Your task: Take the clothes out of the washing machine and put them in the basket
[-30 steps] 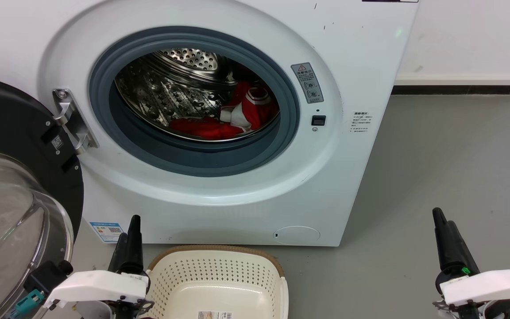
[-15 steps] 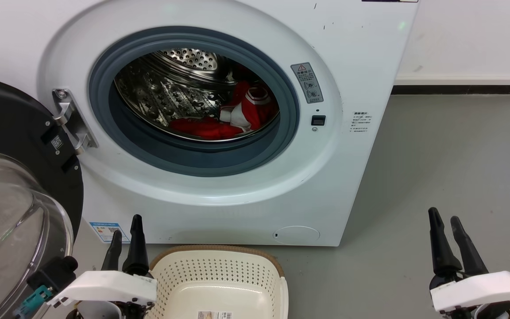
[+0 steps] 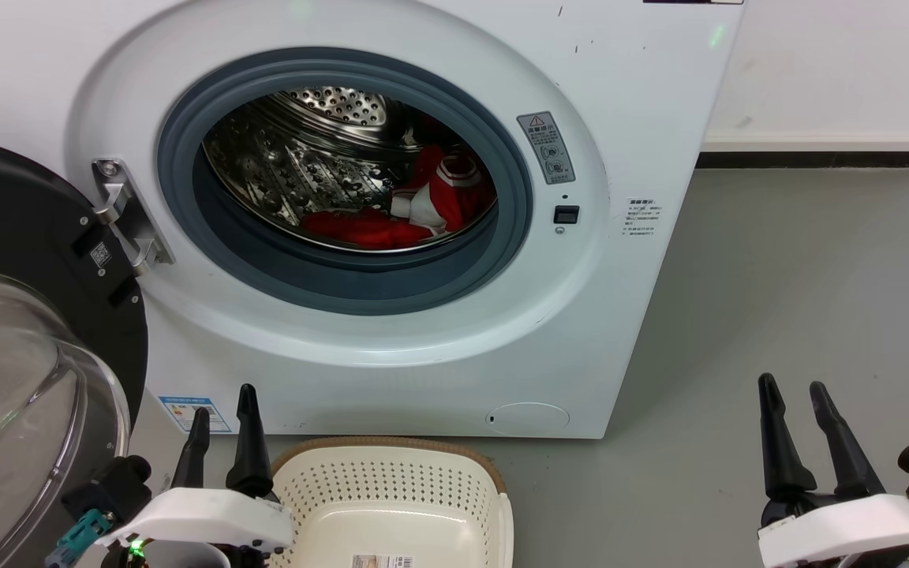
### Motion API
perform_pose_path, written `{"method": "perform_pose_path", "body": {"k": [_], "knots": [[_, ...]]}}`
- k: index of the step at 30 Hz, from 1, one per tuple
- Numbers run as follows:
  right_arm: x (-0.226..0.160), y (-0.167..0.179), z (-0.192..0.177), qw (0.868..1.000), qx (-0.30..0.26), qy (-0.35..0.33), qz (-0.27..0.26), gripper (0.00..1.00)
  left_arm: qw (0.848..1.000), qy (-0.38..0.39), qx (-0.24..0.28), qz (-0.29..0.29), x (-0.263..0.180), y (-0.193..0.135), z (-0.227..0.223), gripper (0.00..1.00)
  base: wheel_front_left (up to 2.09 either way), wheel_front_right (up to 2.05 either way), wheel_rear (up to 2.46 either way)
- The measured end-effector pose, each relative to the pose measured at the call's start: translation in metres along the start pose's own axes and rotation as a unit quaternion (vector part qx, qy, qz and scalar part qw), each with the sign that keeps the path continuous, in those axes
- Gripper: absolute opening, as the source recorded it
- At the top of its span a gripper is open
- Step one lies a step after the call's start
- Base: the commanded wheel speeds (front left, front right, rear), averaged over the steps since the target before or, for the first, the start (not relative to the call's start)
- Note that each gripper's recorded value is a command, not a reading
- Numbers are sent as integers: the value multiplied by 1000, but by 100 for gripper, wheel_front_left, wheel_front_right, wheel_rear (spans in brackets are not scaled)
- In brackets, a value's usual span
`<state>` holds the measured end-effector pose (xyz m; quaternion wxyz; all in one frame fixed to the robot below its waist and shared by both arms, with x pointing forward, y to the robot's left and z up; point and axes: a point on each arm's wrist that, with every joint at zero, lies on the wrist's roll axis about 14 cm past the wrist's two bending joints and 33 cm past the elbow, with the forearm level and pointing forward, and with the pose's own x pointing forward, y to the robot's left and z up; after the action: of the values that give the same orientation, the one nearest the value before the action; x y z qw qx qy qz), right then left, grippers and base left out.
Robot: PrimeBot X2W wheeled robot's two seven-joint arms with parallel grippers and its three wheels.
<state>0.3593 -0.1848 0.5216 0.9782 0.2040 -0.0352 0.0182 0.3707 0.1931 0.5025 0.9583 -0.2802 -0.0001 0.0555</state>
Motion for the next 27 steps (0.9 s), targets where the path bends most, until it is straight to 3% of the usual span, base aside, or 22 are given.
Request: {"method": "perform_pose_path", "body": {"k": [27], "knots": [[-8,7,6,989,-146,-19,22,100,990,-33,139,-13,-6,-7,5,100,0,0,0]]}}
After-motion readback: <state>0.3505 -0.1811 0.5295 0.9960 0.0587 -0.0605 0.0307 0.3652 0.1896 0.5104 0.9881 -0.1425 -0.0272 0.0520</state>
